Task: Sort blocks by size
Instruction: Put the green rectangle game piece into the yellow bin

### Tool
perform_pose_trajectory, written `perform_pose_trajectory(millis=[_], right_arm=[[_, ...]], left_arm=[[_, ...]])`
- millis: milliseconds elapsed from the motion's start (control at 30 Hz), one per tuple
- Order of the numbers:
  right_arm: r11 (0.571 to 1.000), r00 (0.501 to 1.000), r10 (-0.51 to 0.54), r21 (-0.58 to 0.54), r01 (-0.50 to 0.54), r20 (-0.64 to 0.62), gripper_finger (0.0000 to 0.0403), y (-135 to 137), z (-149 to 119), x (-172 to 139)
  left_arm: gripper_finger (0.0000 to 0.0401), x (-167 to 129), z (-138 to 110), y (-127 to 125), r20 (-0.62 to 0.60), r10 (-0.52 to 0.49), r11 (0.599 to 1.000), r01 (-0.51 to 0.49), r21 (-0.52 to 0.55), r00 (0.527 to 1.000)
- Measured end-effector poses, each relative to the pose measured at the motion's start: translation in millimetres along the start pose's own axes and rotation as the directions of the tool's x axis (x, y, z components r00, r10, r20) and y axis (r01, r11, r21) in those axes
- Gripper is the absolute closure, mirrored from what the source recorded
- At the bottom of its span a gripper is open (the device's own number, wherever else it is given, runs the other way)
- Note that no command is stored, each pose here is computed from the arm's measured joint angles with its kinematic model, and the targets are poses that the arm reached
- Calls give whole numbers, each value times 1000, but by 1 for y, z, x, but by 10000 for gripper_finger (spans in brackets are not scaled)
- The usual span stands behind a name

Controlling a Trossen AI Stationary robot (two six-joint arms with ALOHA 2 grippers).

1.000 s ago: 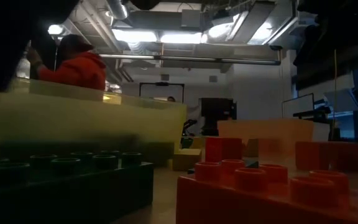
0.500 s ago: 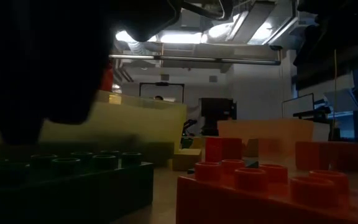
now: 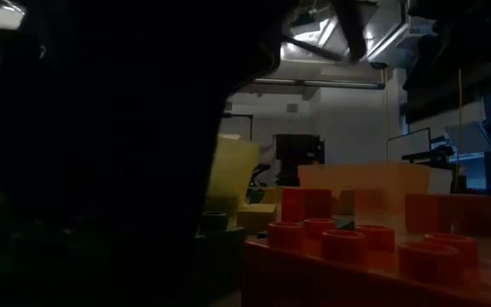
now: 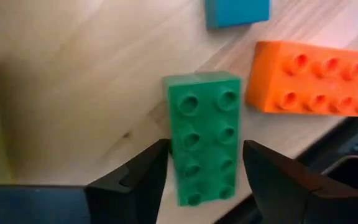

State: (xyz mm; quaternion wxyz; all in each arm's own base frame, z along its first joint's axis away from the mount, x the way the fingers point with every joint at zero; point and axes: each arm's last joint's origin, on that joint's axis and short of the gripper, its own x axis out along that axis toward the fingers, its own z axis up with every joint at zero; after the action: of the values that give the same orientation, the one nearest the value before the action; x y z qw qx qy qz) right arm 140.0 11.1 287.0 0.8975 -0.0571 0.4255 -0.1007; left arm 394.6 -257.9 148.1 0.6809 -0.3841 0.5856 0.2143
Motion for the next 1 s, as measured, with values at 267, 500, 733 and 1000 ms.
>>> perform_pose_trajectory(millis=[267,500,733,1000], right_arm=[[1000,1000,0,0,0,0,111,0,0,0],[1000,1000,0,0,0,0,111,0,0,0],[1000,1000,0,0,0,0,111,0,0,0],[1000,1000,0,0,0,0,111,0,0,0]], left_arm=[[228,2,5,1,-21,6,1000,-6,29,1000],[280,-9,16,0,-125,-20,997,29,75,992],[280,-25,27,-8,-256,-93,970,145,193,962],[279,-47,55,-10,-265,-108,949,179,260,958]])
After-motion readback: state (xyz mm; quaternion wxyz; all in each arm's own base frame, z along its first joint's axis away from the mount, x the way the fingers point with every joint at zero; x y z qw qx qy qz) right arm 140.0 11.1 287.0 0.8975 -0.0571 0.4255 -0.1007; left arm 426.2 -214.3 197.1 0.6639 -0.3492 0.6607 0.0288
